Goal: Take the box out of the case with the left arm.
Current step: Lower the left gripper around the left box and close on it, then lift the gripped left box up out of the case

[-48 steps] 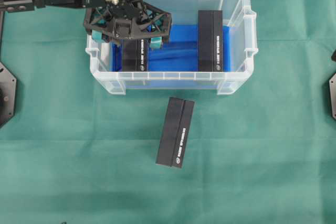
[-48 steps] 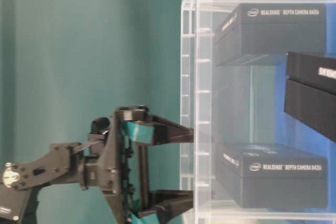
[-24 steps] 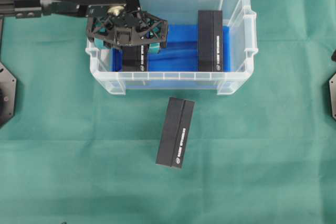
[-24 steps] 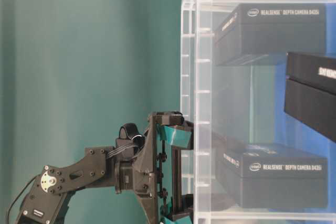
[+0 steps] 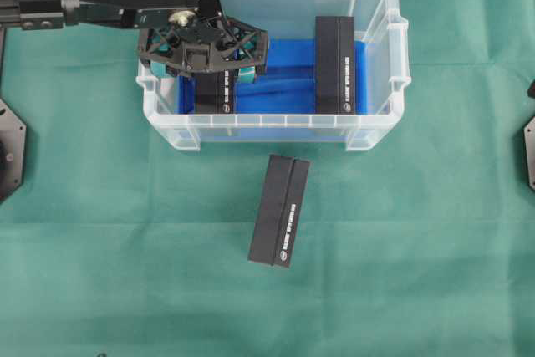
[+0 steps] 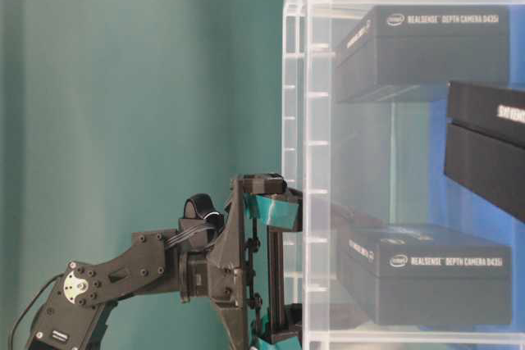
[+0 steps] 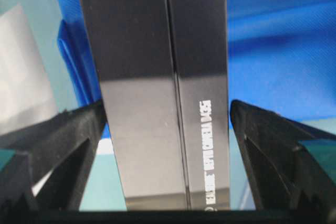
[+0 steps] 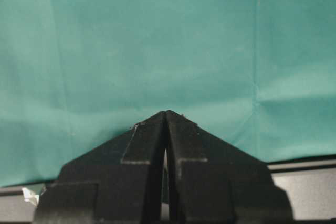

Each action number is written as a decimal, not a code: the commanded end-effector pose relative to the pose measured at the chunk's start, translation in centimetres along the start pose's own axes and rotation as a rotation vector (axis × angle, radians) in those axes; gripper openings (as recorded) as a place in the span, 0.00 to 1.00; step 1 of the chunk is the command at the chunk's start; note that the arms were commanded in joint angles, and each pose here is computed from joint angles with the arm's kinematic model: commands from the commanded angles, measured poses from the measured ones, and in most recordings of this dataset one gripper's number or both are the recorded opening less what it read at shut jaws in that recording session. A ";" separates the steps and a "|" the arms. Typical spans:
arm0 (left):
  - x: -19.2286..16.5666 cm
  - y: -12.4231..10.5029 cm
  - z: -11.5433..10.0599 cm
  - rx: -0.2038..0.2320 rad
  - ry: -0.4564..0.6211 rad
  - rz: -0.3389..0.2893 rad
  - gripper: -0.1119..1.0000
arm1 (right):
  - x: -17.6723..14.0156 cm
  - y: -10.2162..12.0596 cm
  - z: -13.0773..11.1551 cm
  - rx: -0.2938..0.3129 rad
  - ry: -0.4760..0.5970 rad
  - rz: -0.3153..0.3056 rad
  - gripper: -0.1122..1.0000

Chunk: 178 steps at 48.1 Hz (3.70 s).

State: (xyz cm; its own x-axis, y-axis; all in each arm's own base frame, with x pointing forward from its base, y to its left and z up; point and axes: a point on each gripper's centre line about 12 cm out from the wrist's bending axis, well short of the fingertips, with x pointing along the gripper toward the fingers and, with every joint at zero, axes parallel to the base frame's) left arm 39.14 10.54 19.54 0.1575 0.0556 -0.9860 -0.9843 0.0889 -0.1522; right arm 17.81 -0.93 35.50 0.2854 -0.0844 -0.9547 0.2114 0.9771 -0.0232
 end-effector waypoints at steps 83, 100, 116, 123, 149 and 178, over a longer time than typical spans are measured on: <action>-15.3 -2.2 0.2 0.018 -0.041 -0.134 0.64 | -0.3 0.0 0.2 0.002 -0.016 0.000 0.10; -20.4 -1.7 0.4 0.014 -0.045 -0.140 0.64 | -0.3 0.0 0.2 0.001 -0.016 0.000 0.10; -20.7 -1.5 0.3 0.015 -0.043 -0.131 0.64 | -0.3 0.0 0.2 0.002 -0.016 -0.001 0.10; -20.7 -1.5 0.3 0.015 -0.042 -0.132 0.64 | -0.3 0.0 0.2 0.002 -0.016 -0.001 0.10; -20.6 -1.5 0.3 0.015 -0.044 -0.129 0.64 | -0.3 0.0 0.2 0.002 -0.016 -0.001 0.10; -20.6 -1.5 0.4 0.012 -0.044 -0.128 0.64 | -0.3 0.0 0.2 0.002 -0.017 -0.001 0.10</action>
State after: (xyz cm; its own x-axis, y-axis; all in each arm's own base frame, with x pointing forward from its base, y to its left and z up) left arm 38.30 9.73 37.83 0.2259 0.0676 -0.9718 -0.9699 0.1088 -0.2178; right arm 17.83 -0.97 35.50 0.2868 -0.0874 -0.9540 0.2120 0.9769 -0.0258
